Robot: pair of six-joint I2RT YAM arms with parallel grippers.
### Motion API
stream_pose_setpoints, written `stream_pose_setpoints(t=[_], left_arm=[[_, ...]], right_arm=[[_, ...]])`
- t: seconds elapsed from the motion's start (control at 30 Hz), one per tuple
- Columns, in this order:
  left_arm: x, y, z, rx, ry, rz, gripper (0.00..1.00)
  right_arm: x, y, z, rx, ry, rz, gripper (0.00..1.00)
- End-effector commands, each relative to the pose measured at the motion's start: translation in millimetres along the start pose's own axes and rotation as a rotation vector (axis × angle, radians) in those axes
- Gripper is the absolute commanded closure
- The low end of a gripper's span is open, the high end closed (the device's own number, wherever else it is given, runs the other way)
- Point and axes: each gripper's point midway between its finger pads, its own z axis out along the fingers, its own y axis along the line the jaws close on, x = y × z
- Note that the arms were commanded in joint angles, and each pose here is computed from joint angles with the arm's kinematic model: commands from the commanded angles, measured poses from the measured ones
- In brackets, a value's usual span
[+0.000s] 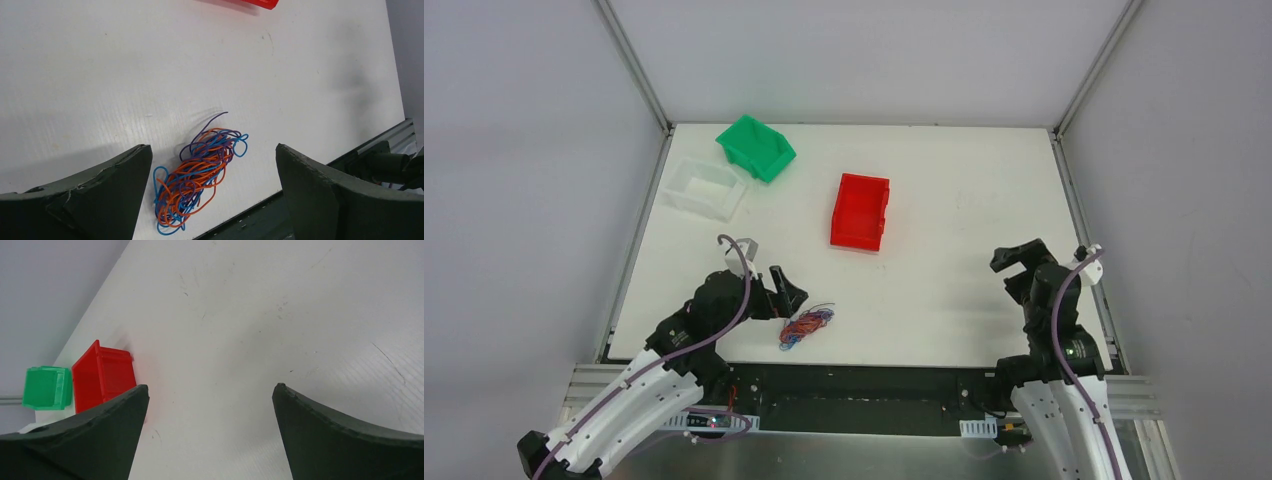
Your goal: Untangle the cables
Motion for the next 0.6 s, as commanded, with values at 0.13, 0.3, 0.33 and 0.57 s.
stream_pose_setpoints(t=[0.13,0.3,0.33,0.57], left_arm=[[14.3,-14.5,-0.7,0.036,0.13,-0.007,0.01],[29.2,-21.8,1.3,0.089,0.233,0.066,0.01],[32.6,-25.7,1.7,0.125,0.248,0.097,0.01],[54.2,-31.2,10.9,0.09,0.297,0.335,0.05]], right_arm=[[10.8,23.7,-16.2,-0.171,0.069,-0.036,0.01],[17.4,30.6,-15.1,-0.214,0.1,-0.06,0.01],[20.8,34.0,-16.5,-0.232,0.124,-0.083,0.01],[57.4,48.8,-9.8,-0.322,0.313,-0.152,0.01]])
